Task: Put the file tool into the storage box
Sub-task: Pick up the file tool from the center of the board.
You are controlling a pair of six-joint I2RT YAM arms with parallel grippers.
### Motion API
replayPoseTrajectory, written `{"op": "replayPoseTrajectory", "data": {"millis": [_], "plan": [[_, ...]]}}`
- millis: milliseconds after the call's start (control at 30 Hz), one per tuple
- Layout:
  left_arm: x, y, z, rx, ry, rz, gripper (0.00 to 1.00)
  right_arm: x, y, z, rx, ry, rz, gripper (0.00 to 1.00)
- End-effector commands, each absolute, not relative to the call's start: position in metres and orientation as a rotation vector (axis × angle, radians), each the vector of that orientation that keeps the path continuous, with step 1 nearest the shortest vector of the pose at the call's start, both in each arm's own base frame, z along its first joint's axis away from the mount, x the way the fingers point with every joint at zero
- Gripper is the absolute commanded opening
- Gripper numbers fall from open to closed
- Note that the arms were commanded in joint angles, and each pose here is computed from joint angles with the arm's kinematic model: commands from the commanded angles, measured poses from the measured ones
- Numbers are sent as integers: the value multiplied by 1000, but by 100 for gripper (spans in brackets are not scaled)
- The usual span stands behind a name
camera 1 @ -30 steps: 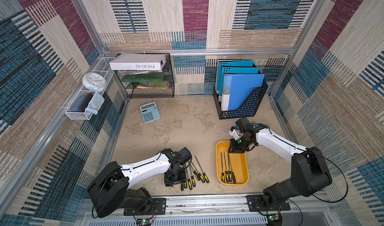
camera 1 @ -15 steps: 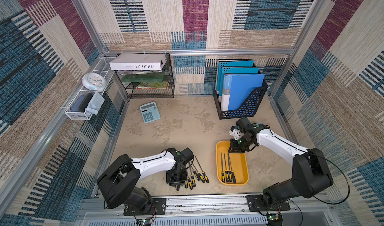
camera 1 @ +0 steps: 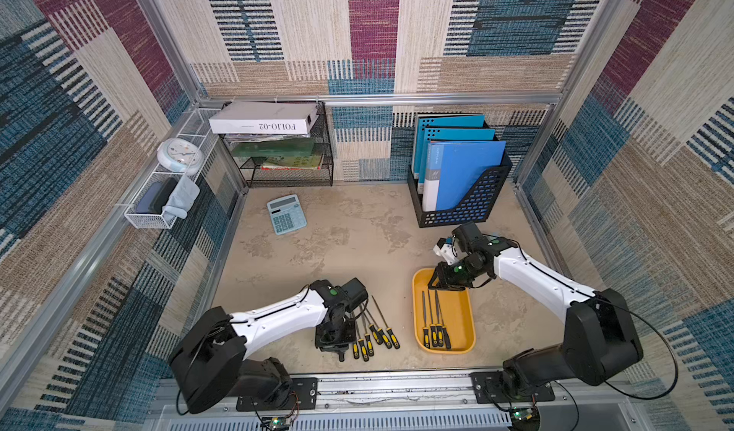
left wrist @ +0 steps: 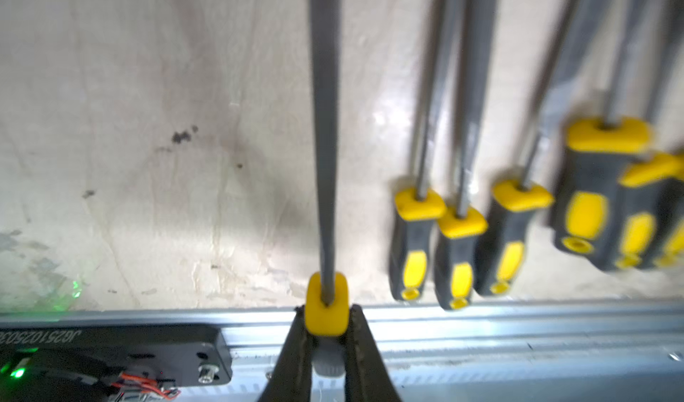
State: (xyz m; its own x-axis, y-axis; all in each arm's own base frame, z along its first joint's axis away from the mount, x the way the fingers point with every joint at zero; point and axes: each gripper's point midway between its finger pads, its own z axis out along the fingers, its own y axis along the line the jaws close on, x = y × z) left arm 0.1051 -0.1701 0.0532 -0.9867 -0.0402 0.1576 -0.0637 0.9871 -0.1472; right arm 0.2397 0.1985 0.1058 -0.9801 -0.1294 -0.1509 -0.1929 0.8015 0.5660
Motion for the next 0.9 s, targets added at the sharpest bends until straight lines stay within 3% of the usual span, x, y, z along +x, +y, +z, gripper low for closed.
{"op": "replayPoseTrajectory", "data": {"millis": [0,100,233,867], "plan": [[108,-186,82,-65,-3011,443,5,238,235,142,-306,2708,1299,41],[113,-227,118,-194,-2968,821,6,235,255,168,-329,2580,1498,46],[116,-262,148,-277,-2868,1079,6,230,274,193,-378,2470,1648,47],[127,-290,165,-373,-2809,1168,3,198,314,188,-480,2498,1718,42]]}}
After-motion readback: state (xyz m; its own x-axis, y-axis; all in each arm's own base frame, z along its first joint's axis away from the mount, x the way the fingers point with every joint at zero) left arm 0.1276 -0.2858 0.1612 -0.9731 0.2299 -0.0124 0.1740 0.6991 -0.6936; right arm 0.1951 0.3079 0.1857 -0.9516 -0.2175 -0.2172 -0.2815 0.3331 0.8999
